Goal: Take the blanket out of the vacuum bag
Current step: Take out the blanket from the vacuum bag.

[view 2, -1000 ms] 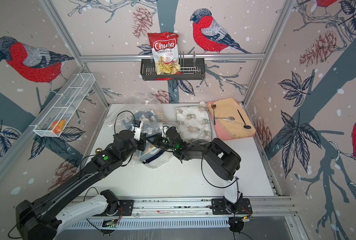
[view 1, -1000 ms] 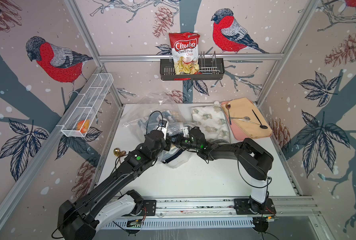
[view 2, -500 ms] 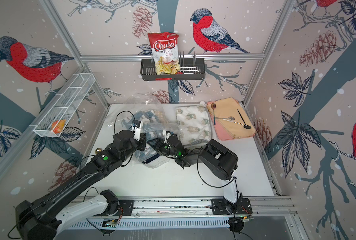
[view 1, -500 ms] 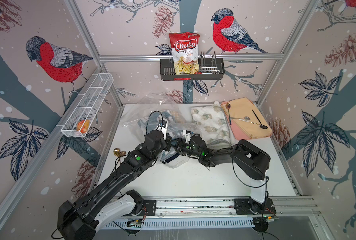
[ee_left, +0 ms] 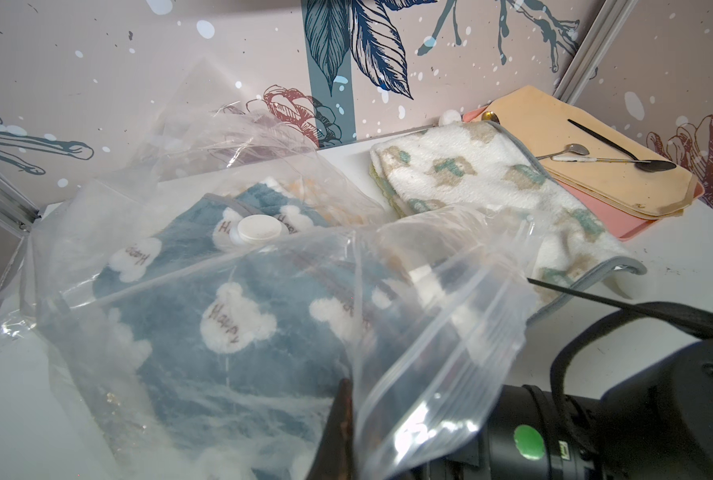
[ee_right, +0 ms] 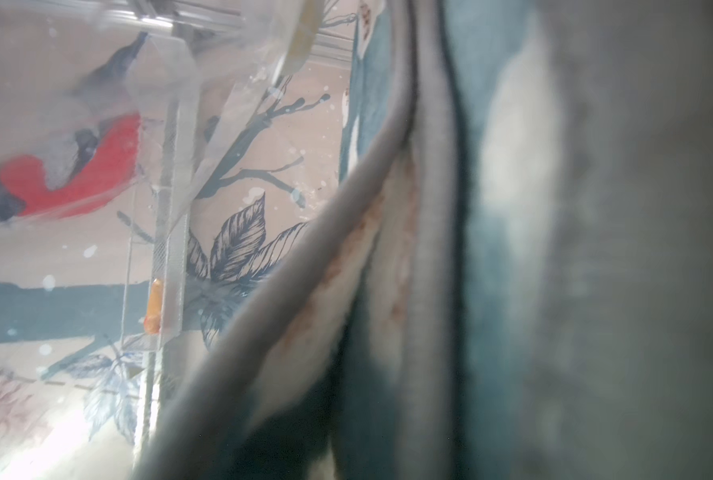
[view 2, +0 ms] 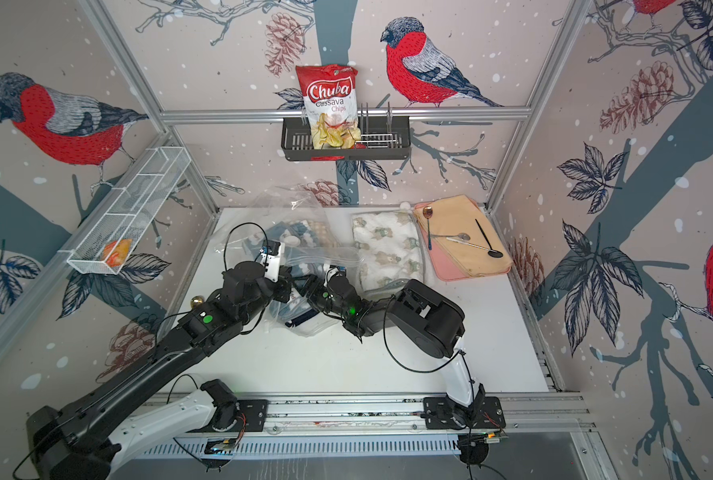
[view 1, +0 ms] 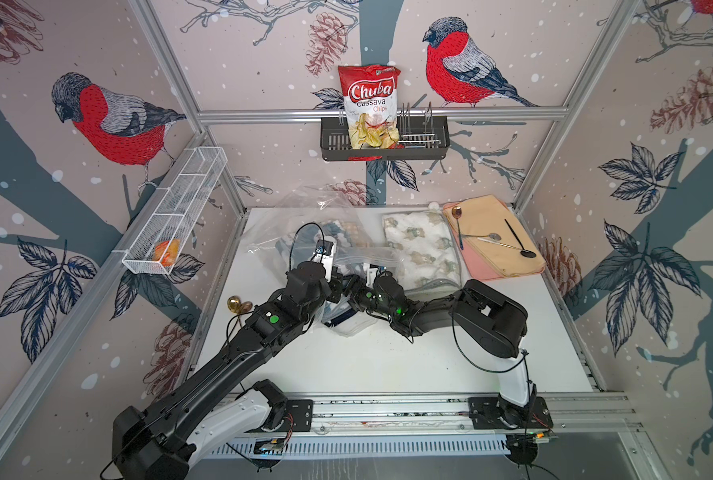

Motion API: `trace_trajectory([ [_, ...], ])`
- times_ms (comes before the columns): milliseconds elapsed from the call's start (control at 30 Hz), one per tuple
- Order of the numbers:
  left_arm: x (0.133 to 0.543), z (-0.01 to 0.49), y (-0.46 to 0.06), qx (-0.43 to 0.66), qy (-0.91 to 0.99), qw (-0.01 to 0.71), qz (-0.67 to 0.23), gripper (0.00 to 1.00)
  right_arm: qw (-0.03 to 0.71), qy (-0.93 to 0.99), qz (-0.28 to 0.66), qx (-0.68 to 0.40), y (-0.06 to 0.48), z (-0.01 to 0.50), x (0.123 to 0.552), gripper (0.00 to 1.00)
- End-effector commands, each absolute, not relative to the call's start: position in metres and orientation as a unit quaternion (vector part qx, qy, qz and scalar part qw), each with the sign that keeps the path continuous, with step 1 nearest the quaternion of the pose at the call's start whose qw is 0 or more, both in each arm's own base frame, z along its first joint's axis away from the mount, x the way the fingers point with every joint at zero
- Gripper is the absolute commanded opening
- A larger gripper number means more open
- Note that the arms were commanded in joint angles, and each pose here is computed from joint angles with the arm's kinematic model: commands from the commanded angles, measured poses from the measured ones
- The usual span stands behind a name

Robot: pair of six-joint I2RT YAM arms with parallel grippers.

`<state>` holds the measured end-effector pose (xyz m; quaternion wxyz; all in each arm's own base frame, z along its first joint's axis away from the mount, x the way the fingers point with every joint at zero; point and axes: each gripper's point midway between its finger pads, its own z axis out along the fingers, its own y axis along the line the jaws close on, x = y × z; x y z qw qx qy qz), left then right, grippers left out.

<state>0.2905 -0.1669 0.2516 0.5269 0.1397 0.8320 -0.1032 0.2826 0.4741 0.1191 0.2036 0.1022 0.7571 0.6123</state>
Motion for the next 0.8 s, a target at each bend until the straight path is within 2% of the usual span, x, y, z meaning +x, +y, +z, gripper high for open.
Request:
trace_trajectory([
  [0,0.293,0.259,-0.170,0.135,0.823,0.540,-0.111,0.08,0.222,0.749,0.609,0.137,0.475,0.123,0.290,0.66],
  [200,0.293,0.258,-0.174,0.139,0.824,0.537,-0.118,0.07,0.228,0.743,0.609,0.157,0.479,0.122,0.289,0.54],
  [300,0.293,0.257,-0.173,0.138,0.824,0.537,-0.116,0.07,0.224,0.738,0.617,0.155,0.482,0.123,0.288,0.42],
  [433,0.294,0.257,-0.170,0.133,0.825,0.539,-0.108,0.07,0.226,0.732,0.627,0.142,0.484,0.136,0.285,0.18],
  [533,0.298,0.255,-0.162,0.120,0.832,0.535,-0.084,0.03,0.221,0.733,0.632,0.124,0.489,0.145,0.282,0.07],
  [633,0.297,0.261,-0.157,0.108,0.827,0.546,-0.081,0.01,0.208,0.727,0.645,0.112,0.492,0.152,0.276,0.00],
  [767,0.296,0.268,-0.148,0.094,0.819,0.561,-0.072,0.01,0.207,0.715,0.660,0.102,0.488,0.169,0.272,0.00],
])
